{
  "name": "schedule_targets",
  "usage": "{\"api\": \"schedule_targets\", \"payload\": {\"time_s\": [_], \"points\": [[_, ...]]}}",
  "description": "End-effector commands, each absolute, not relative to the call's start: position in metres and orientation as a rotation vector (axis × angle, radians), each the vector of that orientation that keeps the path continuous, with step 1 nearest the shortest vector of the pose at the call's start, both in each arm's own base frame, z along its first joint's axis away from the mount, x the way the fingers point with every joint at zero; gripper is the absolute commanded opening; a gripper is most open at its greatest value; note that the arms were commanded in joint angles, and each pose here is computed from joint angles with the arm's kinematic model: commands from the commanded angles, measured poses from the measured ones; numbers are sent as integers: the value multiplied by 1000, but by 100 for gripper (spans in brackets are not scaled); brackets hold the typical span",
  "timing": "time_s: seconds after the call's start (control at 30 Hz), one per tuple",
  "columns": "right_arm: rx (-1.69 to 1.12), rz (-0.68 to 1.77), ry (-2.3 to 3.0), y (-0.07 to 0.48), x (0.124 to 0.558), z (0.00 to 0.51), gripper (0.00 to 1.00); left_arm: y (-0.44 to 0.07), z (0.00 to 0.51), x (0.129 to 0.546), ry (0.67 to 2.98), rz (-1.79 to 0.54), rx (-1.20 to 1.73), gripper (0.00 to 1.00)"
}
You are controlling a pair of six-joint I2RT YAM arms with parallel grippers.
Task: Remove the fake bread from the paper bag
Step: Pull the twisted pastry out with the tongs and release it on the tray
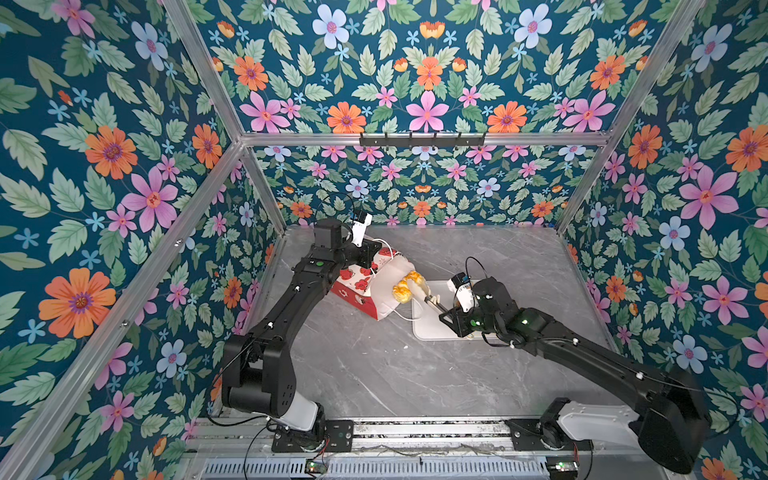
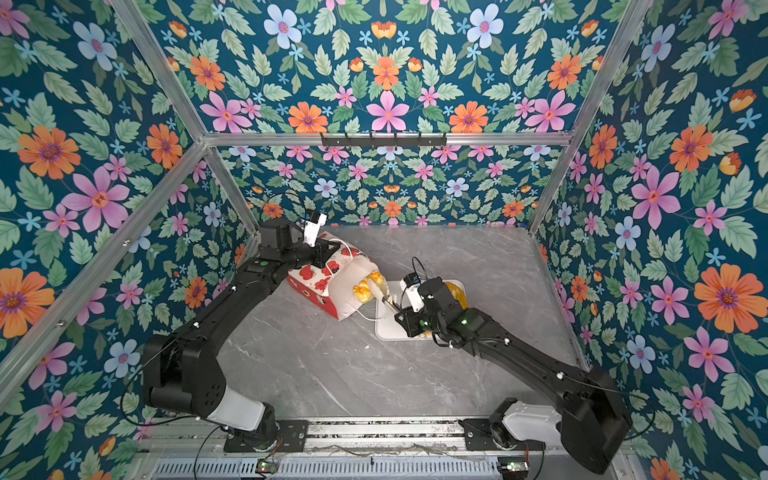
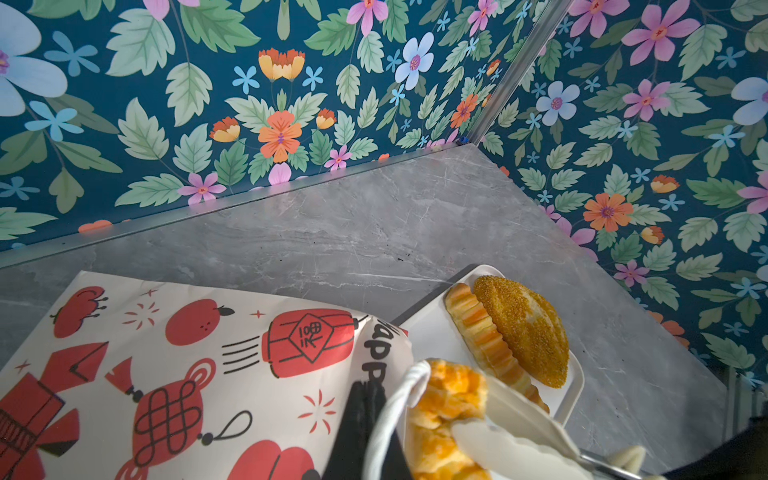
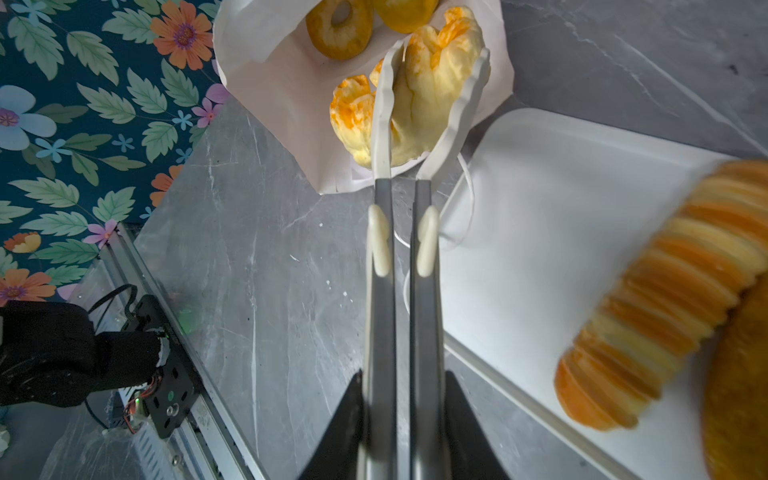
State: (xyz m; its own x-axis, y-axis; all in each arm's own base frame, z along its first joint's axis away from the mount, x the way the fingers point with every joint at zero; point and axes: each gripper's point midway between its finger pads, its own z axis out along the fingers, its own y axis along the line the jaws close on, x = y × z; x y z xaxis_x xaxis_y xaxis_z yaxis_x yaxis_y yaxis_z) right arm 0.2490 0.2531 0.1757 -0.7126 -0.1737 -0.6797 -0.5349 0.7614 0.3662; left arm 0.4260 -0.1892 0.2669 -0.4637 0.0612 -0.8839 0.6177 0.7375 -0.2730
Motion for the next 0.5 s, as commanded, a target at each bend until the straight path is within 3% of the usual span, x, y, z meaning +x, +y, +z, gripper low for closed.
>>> {"api": "schedule_targets", "payload": {"time_s": [0.0, 0.23, 0.47], "points": [[-506, 598, 2361, 223, 238, 166, 21, -188, 274, 430, 1931, -704, 515, 0], [-428, 500, 2409, 191, 239, 148, 22, -188, 273, 427, 1919, -715, 517, 0], [-389, 498, 2407, 194, 264, 135, 22, -185, 274, 421, 1920, -699, 523, 0]]}}
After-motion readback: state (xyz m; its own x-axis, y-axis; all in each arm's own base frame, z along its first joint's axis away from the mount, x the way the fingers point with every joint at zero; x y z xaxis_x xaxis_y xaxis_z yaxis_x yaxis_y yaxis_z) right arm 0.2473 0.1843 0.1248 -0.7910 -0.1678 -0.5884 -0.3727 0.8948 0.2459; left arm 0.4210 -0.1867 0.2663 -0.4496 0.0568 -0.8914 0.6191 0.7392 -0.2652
